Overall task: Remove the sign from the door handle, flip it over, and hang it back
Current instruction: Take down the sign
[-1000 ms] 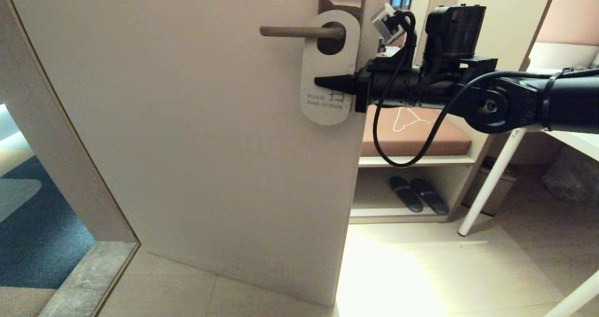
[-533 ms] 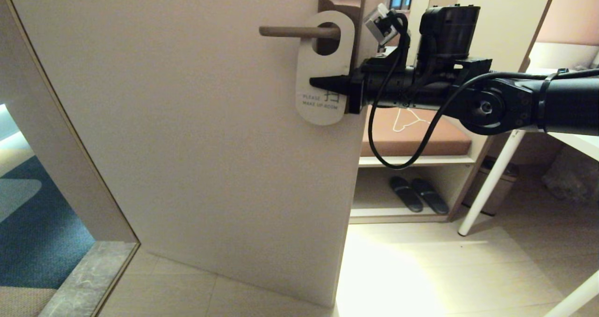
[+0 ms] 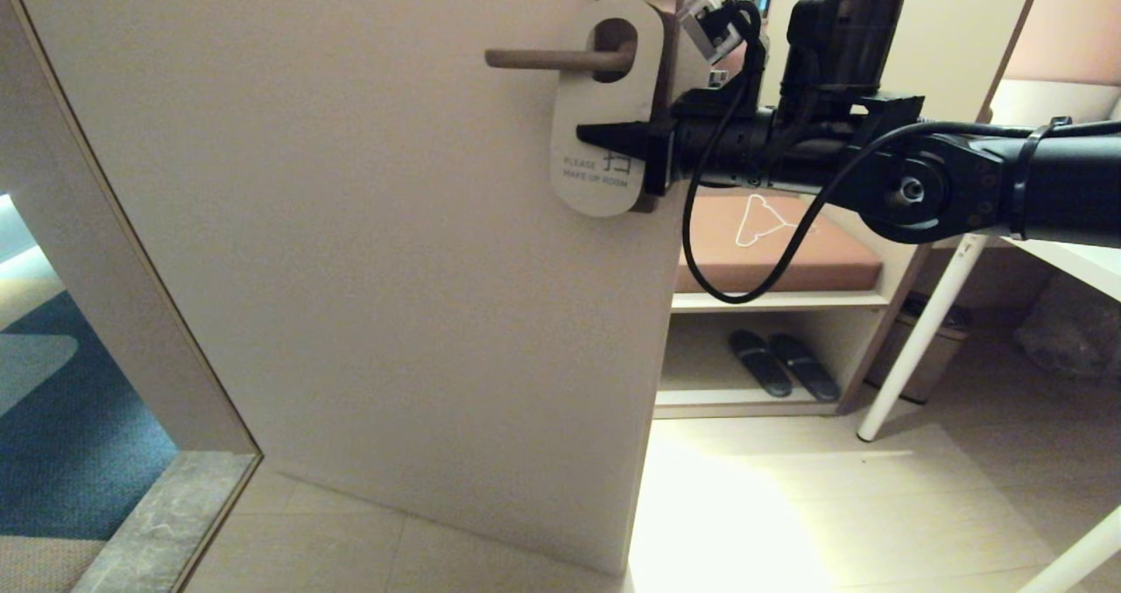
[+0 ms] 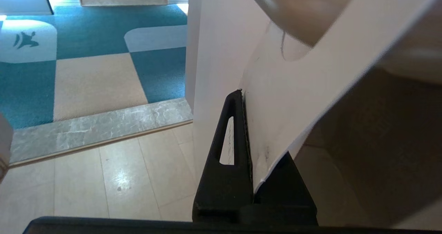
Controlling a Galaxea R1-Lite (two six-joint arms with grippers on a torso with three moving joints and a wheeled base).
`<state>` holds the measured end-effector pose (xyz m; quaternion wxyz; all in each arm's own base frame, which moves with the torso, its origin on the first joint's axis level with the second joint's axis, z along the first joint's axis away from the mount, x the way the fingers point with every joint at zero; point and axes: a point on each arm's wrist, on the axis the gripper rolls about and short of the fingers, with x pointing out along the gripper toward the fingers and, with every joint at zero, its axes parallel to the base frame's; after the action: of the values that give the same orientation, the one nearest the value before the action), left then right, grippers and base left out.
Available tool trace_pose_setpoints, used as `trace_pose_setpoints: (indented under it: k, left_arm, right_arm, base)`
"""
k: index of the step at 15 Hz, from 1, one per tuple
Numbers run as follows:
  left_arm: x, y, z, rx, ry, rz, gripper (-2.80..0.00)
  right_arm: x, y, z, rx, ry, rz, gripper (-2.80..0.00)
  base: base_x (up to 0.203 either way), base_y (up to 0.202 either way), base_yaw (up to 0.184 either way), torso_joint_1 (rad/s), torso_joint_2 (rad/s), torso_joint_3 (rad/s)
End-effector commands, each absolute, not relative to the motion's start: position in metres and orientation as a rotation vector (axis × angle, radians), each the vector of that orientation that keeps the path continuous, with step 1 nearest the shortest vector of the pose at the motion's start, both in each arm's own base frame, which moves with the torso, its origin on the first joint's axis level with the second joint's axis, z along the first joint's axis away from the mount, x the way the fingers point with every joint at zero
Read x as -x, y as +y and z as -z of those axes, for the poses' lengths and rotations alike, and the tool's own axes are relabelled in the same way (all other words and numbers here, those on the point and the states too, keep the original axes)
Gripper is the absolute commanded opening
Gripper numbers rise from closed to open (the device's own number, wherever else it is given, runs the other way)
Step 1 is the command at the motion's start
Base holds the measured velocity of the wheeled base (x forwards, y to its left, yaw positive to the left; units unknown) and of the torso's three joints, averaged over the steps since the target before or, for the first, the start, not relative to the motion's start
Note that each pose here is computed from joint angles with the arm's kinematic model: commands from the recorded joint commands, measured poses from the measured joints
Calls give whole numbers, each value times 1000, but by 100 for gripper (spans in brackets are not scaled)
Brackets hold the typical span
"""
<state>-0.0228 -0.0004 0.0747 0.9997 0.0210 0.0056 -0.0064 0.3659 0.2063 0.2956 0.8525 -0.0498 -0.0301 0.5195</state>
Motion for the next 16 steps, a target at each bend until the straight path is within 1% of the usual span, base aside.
trace_pose_setpoints:
  k: [1, 4, 10, 16]
  left_arm:
    - [23, 0, -75, -43, 12, 11, -280]
    - [23, 0, -75, -43, 12, 13, -280]
    - [23, 0, -75, -41, 12, 13, -280]
    - [23, 0, -75, -43, 12, 13, -280]
  right_arm:
    - [-362, 212, -298, 107, -74, -1107, -280]
    - [-357, 222, -301, 109, -90, -1128, -280]
    - [-348, 235, -301, 115, -92, -1093, -280]
    - [-351, 246, -289, 183, -86, -985, -280]
  base:
    - [0, 0, 0, 0, 0, 0]
    - [0, 0, 0, 0, 0, 0]
    - [0, 0, 0, 0, 0, 0]
    - [0, 0, 0, 0, 0, 0]
